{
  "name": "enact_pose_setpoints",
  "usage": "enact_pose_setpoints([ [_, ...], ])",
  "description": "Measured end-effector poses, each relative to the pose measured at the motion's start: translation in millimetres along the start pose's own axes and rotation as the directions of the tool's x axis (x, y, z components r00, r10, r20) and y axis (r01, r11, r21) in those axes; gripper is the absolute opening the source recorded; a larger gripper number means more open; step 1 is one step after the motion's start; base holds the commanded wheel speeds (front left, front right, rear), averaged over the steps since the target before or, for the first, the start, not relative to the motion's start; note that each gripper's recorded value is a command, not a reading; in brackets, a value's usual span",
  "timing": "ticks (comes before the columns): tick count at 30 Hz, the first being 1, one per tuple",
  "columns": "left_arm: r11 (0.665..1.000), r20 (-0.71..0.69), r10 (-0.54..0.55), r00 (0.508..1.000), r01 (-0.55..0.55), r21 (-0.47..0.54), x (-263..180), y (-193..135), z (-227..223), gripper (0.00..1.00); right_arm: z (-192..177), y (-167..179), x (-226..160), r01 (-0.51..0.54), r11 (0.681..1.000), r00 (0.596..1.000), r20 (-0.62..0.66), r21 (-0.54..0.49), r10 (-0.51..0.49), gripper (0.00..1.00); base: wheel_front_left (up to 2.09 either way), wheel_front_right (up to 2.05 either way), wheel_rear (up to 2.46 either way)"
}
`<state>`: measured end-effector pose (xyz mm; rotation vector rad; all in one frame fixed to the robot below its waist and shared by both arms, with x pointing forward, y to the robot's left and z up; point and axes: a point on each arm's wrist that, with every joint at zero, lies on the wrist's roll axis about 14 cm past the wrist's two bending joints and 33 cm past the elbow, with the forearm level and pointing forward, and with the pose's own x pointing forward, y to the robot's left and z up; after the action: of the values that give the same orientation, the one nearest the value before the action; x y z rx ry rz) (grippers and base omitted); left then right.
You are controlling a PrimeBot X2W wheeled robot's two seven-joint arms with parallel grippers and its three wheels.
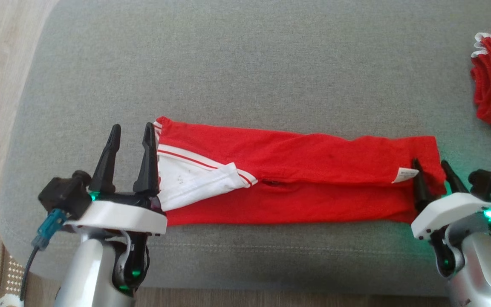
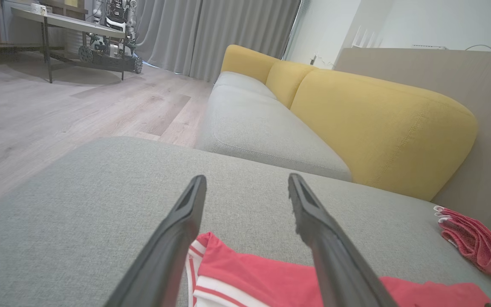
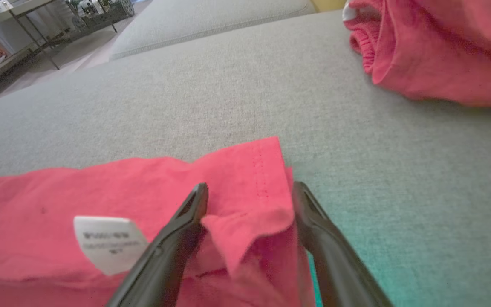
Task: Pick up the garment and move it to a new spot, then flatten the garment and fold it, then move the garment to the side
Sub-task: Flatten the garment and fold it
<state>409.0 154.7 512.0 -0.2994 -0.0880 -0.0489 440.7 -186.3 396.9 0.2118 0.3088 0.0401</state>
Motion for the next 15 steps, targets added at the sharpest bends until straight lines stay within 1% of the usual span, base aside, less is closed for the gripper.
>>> enact_pose_setpoints([
  [10,1.000,0.023,0.000,1.000,0.000,0.002,-2,0,9,1.00,-26,-12,-13,0.039,0.999,0.995,-0.095,-0.009,-0.039,1.00,0.00,0.00,0.00],
  [15,1.000,0.027,0.010,1.000,-0.010,0.002,-1,3,10,1.00,-33,-7,-13,0.035,0.999,0.993,-0.116,-0.004,-0.035,1.00,0.00,0.00,0.00],
])
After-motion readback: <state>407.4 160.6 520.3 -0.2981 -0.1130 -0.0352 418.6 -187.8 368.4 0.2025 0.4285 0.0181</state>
